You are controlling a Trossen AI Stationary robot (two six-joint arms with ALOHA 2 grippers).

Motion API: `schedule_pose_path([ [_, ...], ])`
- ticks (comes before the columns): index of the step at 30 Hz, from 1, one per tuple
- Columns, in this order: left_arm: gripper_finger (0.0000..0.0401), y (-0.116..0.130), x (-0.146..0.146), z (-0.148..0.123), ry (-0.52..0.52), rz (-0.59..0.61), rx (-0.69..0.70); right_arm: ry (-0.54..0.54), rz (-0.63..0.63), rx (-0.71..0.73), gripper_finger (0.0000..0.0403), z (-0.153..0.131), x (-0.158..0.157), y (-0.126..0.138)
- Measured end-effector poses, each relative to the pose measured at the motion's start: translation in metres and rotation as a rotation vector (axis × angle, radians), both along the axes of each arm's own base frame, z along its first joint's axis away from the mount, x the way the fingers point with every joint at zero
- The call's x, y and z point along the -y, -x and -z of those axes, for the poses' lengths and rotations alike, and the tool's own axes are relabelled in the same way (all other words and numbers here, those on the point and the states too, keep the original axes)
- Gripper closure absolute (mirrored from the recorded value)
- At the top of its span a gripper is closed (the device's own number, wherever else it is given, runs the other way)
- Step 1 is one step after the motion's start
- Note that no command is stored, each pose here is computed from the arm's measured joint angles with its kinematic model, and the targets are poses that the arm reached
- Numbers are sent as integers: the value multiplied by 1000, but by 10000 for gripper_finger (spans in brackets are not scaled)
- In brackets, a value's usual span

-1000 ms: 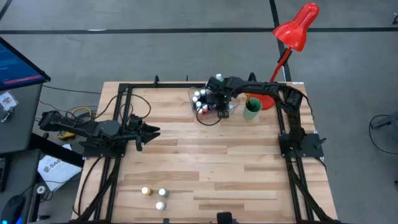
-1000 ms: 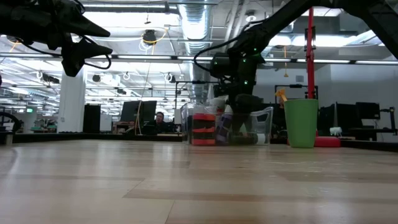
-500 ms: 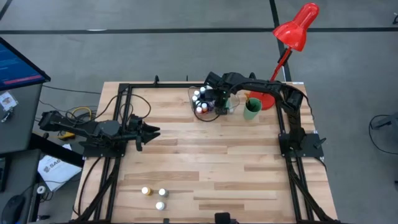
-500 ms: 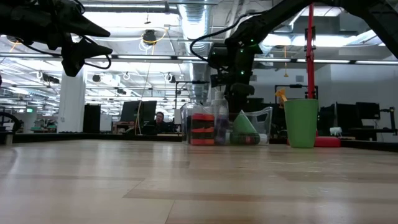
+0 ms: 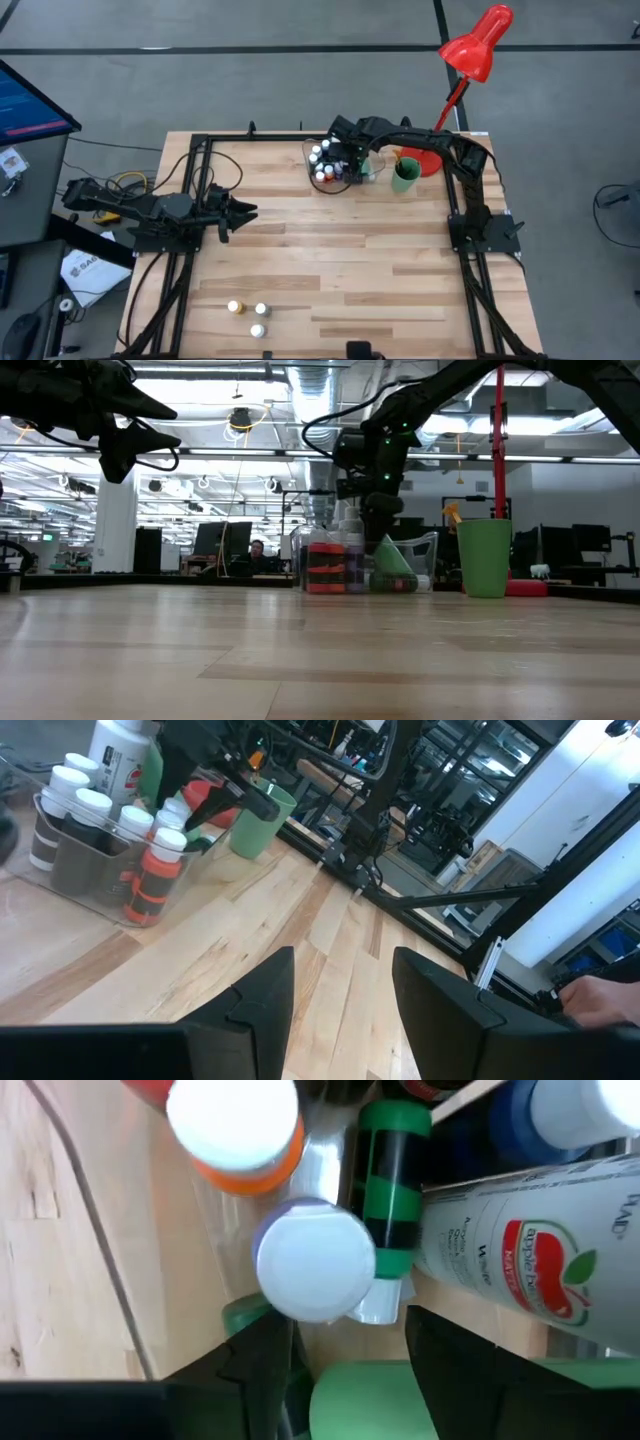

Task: Pick & Place Paint Supplies
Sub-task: Adjust the paint bottles in the transparent bin

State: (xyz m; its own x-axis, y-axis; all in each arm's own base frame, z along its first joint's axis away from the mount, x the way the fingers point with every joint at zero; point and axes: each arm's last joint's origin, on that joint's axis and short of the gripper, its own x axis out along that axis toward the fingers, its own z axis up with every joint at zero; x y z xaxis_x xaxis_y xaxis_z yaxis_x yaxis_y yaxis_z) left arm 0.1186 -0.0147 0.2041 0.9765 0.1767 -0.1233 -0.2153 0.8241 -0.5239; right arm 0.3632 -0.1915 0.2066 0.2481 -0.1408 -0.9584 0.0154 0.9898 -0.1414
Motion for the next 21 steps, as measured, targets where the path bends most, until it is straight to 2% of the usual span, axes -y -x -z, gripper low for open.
schedule_pose_path([
  [9,242,0,0,0,0,0,0,-42,59,-45,222,1,-2,6],
  [14,242,0,0,0,0,0,-1,-86,73,-134,234,0,-7,16],
  [17,242,0,0,0,0,0,-1,-69,85,-178,256,2,-6,19],
  [21,242,0,0,0,0,0,-1,-69,92,-211,308,13,-5,23],
])
